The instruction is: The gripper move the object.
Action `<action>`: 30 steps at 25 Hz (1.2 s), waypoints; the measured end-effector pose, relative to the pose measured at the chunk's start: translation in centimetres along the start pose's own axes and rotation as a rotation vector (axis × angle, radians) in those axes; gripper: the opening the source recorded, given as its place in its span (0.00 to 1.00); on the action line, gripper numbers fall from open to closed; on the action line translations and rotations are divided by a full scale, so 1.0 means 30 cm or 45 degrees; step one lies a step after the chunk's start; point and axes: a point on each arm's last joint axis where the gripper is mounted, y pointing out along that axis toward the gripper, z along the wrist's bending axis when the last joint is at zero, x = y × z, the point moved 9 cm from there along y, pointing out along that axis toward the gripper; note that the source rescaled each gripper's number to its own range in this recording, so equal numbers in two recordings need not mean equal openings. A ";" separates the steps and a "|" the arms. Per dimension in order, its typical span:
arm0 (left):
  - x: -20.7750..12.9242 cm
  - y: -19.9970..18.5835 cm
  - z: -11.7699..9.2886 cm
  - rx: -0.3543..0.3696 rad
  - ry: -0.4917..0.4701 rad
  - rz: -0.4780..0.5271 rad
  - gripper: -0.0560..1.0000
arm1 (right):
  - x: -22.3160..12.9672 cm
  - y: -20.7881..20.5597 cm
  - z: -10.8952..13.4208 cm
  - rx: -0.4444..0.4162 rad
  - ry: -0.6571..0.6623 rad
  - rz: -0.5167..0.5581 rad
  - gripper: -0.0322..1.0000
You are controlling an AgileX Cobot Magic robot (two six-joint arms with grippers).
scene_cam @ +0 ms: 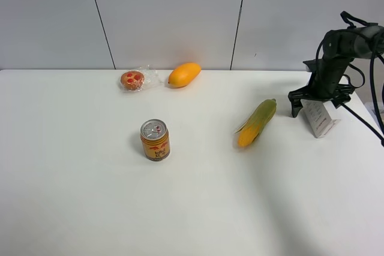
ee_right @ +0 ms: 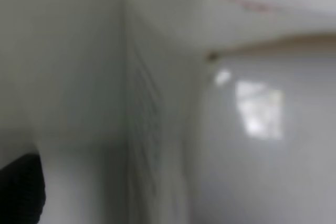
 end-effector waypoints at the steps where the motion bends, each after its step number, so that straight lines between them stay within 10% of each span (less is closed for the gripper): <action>1: 0.000 0.000 0.000 0.000 0.000 0.000 1.00 | -0.004 -0.009 -0.001 0.000 0.001 0.006 0.99; 14: 0.000 0.000 0.000 0.000 0.000 0.000 1.00 | -0.080 -0.572 -0.041 -0.039 0.030 -0.167 0.99; 30: 0.000 0.000 0.000 0.000 0.000 0.000 1.00 | -0.626 -1.610 -0.028 -0.152 0.117 -1.228 0.99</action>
